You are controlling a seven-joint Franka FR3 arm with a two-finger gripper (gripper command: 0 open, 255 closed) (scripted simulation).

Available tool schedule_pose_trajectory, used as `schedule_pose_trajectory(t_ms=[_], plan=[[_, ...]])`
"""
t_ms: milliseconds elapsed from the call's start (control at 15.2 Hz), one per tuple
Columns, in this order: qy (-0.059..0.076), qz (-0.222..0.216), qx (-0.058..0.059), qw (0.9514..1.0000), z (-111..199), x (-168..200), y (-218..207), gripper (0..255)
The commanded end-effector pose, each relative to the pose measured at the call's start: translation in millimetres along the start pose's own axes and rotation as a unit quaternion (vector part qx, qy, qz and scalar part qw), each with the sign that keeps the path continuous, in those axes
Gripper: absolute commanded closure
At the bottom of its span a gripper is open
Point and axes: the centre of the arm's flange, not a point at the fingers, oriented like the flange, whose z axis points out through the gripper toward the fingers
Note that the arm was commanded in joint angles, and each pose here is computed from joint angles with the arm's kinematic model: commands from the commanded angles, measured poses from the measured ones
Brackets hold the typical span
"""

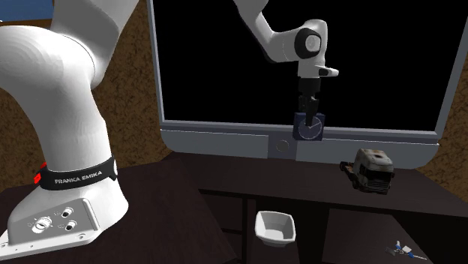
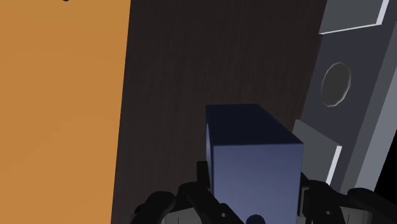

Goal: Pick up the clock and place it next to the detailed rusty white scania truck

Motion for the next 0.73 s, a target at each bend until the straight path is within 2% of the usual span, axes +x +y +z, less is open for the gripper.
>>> schedule_pose_trajectory(t_ms=[0,660], plan=[[0.000,0.000,0.000,1.0000,11,0,0,255],[0.000,0.000,0.000,1.0000,64,0,1,255]])
